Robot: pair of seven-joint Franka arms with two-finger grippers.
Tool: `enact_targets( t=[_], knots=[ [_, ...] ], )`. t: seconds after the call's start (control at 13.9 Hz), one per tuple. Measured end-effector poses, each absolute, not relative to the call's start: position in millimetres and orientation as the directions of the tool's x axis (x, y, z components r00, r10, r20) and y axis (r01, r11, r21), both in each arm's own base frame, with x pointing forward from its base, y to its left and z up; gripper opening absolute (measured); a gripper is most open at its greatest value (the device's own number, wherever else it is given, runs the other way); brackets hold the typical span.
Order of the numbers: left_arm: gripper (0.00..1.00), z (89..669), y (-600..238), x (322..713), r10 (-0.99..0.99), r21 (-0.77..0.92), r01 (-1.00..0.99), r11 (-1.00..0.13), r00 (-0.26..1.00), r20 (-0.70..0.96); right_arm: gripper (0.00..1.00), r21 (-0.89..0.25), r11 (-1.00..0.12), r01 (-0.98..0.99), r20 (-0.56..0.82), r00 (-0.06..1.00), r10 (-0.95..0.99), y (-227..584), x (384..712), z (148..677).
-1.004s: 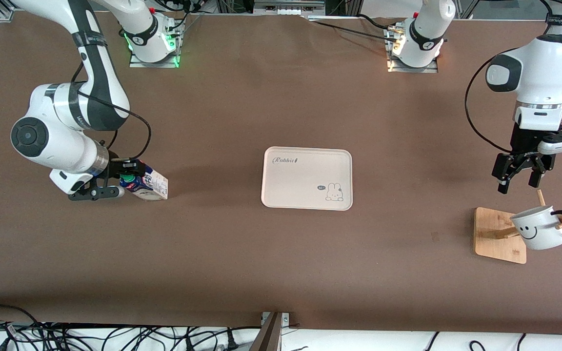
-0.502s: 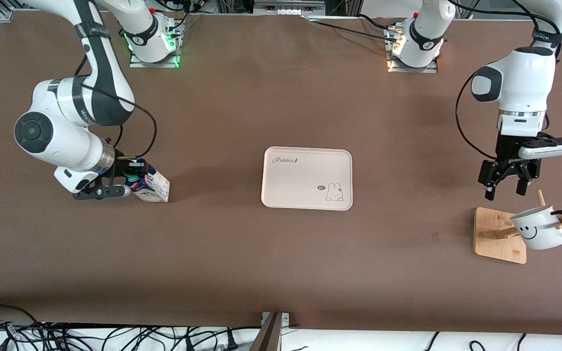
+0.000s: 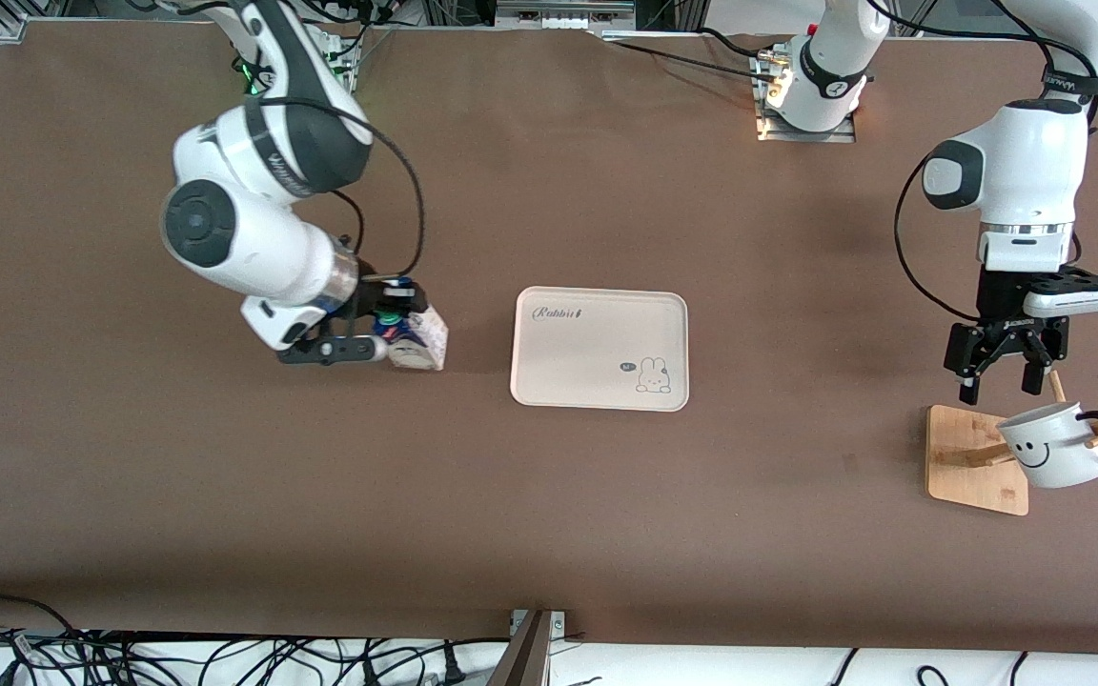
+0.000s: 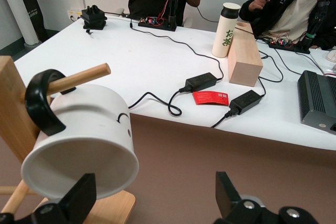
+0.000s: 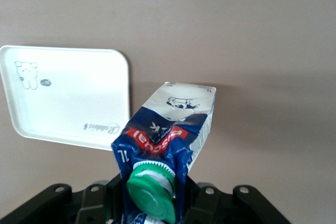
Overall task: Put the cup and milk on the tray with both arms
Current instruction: 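Grasp and carry the milk carton with the right gripper onto the tray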
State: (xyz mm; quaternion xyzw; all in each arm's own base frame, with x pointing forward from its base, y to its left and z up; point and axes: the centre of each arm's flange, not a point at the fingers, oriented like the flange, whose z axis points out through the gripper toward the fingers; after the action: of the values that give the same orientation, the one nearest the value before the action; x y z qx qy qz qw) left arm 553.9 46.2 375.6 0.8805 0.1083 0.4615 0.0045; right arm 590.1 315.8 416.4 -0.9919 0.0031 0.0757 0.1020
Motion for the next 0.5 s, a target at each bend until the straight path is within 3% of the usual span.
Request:
enact_targets(
  t=[0.5],
  knots=[
    [1.00,364,50,562,0.199,0.106,0.195,-0.975,0.559,0.804,0.31,-0.203,-0.976,-0.083,-0.125,0.990,-0.058,439,560,378]
  ],
)
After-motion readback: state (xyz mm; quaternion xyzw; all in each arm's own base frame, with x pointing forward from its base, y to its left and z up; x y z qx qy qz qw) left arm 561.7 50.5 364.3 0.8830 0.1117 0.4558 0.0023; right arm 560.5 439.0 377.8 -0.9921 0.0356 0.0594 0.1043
